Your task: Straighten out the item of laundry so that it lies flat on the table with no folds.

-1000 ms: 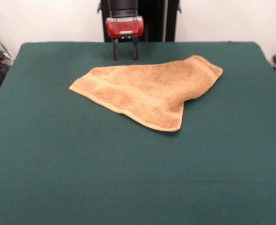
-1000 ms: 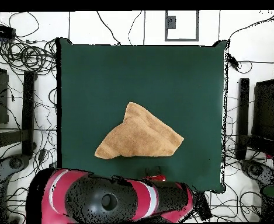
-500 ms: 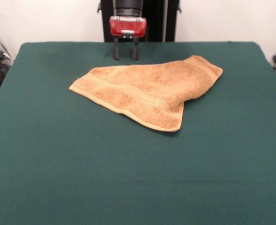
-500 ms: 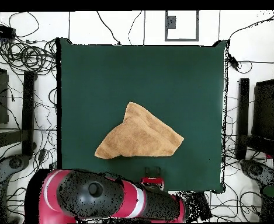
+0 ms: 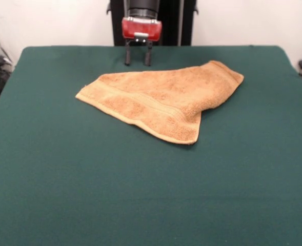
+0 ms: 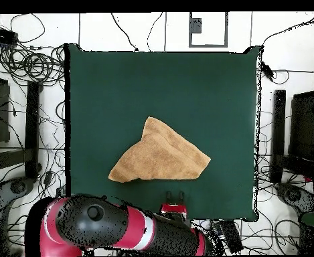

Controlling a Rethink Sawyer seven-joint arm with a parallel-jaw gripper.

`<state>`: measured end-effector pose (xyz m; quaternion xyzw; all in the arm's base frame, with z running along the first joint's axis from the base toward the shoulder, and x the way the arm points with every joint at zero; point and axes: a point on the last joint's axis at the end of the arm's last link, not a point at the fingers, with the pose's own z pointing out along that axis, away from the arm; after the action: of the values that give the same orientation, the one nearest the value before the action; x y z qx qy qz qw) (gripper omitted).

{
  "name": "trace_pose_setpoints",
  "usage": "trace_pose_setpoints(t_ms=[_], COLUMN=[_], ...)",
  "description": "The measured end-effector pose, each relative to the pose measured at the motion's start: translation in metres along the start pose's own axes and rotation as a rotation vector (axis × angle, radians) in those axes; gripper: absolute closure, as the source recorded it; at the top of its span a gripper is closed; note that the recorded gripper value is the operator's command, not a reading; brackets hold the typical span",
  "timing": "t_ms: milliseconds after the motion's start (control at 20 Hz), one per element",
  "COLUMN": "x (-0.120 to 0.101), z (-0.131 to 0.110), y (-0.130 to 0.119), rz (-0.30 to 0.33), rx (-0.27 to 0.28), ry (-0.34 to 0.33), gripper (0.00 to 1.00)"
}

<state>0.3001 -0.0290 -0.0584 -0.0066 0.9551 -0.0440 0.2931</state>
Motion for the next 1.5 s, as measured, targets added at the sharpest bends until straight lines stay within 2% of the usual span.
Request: trace_pose_setpoints(t_ms=[400, 650, 1500], x=[0.000, -0.001, 0.003], z=[0.001, 0.002, 0.006], y=[-0.003, -0.008, -0.013], rz=[-0.026, -0.038, -0.039], rx=[-0.024, -0.061, -0.091], ry=[-0.002, 0.004, -0.071], gripper=[0.00, 0.00, 0.00])
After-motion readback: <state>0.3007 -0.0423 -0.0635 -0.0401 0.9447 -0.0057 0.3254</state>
